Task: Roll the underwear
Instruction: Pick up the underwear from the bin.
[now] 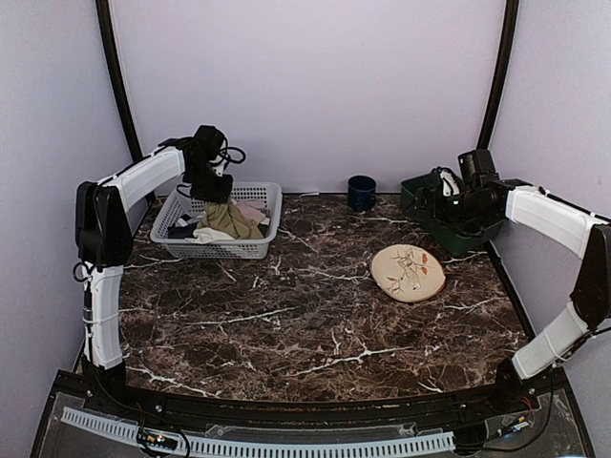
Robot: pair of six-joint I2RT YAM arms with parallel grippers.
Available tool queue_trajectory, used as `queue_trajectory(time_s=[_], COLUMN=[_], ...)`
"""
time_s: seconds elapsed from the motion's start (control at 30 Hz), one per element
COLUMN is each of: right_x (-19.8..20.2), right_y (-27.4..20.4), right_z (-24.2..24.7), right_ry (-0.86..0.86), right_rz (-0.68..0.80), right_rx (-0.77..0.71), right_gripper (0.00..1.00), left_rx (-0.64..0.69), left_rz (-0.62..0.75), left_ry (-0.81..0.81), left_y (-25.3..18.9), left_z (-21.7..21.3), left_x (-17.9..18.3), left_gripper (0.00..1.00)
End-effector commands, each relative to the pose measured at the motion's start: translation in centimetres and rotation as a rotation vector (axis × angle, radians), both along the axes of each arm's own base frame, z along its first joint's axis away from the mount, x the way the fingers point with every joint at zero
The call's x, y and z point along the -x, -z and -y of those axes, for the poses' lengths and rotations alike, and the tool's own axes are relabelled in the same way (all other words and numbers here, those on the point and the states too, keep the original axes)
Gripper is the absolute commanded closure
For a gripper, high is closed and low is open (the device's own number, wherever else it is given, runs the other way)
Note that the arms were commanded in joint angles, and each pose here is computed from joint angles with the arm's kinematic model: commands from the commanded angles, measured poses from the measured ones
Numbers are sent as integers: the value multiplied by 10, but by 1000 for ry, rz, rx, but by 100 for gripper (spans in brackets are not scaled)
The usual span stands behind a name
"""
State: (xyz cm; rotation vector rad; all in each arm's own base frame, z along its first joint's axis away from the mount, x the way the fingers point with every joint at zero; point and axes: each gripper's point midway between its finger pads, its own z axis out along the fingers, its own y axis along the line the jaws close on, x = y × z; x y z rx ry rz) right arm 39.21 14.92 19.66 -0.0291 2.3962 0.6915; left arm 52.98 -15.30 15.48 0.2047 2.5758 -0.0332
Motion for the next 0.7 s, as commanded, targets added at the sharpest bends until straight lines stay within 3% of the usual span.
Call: queue_trajectory(time_s=[0.0,0.37,0.67], right_x=[-10,-14,-17], right_y=[-13,-22,-28], right_z=[-2,-8,-14], right_ry=[-9,-37,-63], right_rz=[40,67,85], right_rx=[-2,-18,-48], right_gripper=[1,0,1], left_rx=[58,390,519], left_rz=[158,483,592], left_ry=[-13,173,312], left_y=[-83,-249,-316], left_z=[-3,37,63], left_x=[2,38,82], left_gripper=[100,100,100])
